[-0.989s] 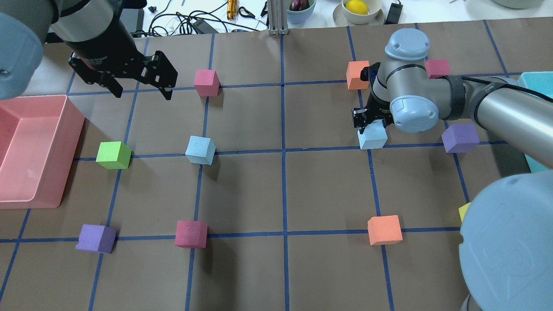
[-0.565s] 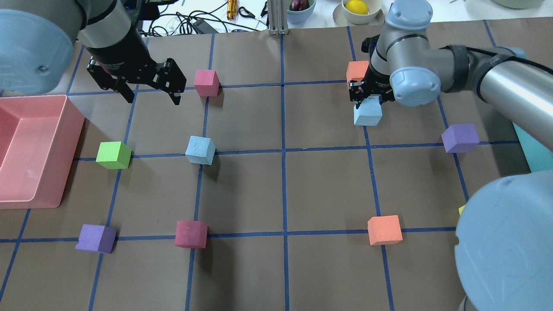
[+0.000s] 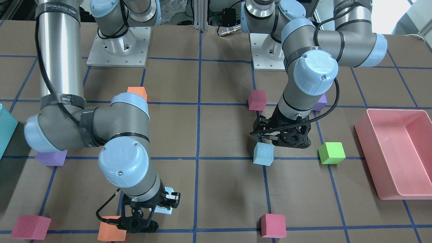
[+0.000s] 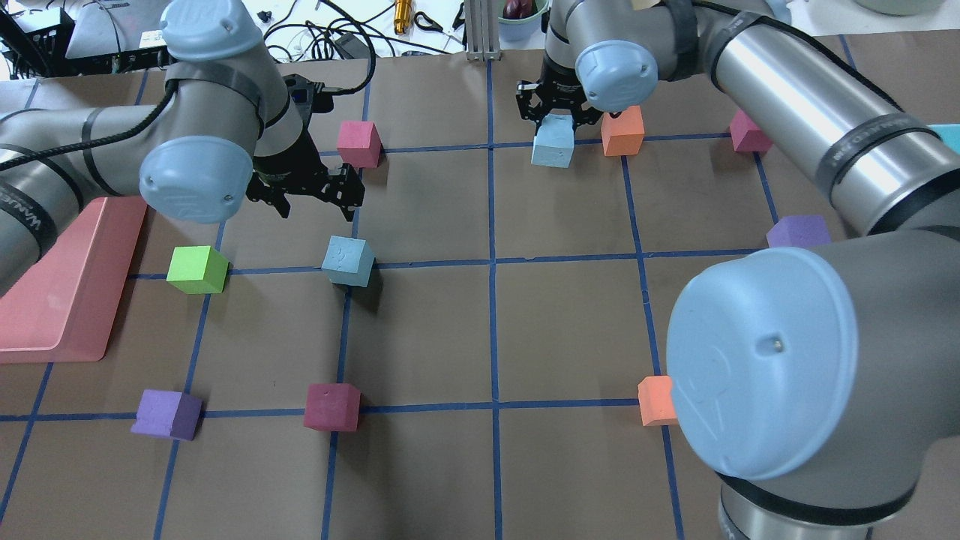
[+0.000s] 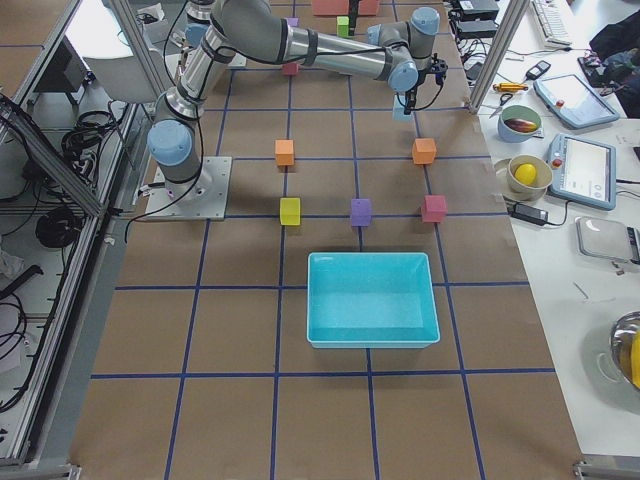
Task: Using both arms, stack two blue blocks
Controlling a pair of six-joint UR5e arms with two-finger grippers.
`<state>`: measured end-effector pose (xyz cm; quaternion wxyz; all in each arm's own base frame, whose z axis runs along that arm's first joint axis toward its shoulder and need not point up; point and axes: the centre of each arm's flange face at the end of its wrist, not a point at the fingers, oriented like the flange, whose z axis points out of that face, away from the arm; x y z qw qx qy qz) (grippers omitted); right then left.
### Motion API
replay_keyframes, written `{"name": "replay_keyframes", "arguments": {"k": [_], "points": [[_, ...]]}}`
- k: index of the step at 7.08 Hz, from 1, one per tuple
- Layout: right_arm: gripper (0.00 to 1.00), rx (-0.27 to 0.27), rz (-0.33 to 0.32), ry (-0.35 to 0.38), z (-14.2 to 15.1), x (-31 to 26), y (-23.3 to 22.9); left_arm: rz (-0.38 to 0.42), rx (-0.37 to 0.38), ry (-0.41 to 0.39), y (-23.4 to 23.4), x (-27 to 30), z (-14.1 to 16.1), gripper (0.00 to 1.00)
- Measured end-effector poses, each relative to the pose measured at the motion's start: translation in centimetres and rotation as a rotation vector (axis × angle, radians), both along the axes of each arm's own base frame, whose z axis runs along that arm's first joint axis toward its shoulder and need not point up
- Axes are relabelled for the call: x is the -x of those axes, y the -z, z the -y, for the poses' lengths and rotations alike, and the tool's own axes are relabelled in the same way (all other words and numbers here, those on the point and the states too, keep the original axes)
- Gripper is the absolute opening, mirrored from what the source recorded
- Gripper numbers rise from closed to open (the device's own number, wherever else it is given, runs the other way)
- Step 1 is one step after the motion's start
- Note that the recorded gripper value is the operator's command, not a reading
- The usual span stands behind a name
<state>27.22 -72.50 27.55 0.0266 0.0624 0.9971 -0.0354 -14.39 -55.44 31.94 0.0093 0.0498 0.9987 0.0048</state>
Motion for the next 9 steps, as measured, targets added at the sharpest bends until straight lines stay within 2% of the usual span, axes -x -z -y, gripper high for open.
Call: {"name": "replay_keyframes", "arguments": {"k": [2,4,5,6,7,9], "points": [[0.01,-0.006,0.0,0.011,0.1,-5.0,1.8,0.001,-0.005,0.006,3.4,0.0,0.2,1.0],[0.1,-0.024,0.004,-0.004,-0.4,-7.1,3.2,0.002,-0.015,0.009,5.8,0.0,0.9,1.0],[0.28,-0.035,0.004,-0.01,-0.6,-7.6,4.0,0.002,-0.023,0.009,7.0,0.1,1.2,1.0],[0.66,-0.045,0.002,-0.015,-0.8,-8.0,4.8,0.003,-0.041,0.009,8.3,0.1,1.2,1.0],[1.0,-0.055,-0.002,-0.017,-1.0,-8.2,5.5,0.003,-0.061,0.009,9.4,0.0,0.8,1.0],[1.0,-0.06,-0.008,-0.023,-1.1,-8.2,5.9,0.0,-0.093,0.007,11.0,0.1,0.3,1.0]]}}
